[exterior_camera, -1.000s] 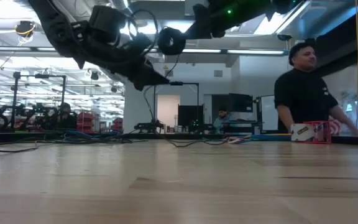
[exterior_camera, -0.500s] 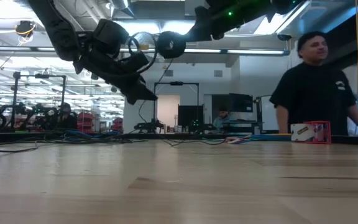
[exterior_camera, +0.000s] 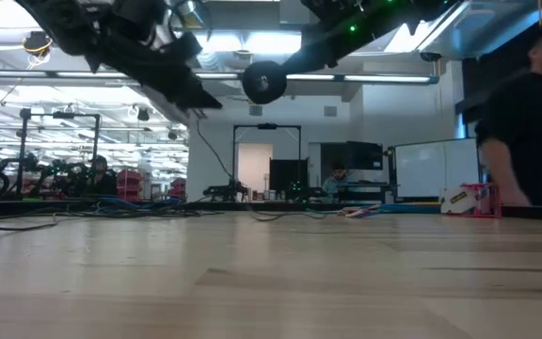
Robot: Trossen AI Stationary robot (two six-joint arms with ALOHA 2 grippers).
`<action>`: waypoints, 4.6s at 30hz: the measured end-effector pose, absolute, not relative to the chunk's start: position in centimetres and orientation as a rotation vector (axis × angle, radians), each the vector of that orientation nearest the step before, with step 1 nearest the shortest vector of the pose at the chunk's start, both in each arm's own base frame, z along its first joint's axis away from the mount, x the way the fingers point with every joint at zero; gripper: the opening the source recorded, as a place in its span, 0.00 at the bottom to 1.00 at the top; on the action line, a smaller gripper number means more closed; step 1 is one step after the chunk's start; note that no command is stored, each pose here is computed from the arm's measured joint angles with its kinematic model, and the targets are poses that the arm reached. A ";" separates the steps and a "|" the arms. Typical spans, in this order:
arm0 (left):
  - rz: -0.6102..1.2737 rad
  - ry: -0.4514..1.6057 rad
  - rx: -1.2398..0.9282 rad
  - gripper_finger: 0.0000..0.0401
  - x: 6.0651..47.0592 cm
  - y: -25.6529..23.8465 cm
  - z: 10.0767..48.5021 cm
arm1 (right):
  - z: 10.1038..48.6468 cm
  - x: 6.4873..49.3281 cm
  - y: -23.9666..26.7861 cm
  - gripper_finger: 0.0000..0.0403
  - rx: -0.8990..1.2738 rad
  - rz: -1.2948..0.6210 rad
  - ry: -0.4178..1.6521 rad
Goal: Coiling cords
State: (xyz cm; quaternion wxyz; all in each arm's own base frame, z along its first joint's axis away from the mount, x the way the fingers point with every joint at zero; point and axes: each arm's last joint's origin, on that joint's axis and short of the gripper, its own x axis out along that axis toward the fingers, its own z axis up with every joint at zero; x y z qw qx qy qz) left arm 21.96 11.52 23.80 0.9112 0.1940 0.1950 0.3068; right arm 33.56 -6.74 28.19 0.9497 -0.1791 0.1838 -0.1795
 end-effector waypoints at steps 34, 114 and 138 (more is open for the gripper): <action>0.268 -0.027 0.106 0.01 27.3 6.6 23.5 | 25.6 35.9 -10.0 0.01 -0.204 -0.520 0.250; 0.106 0.505 0.390 0.49 22.0 3.9 24.5 | 25.9 36.1 -9.6 0.01 -0.176 -0.368 0.196; 0.237 0.313 0.909 0.49 21.3 2.6 28.2 | 25.9 36.1 -9.5 0.01 -0.177 -0.335 0.193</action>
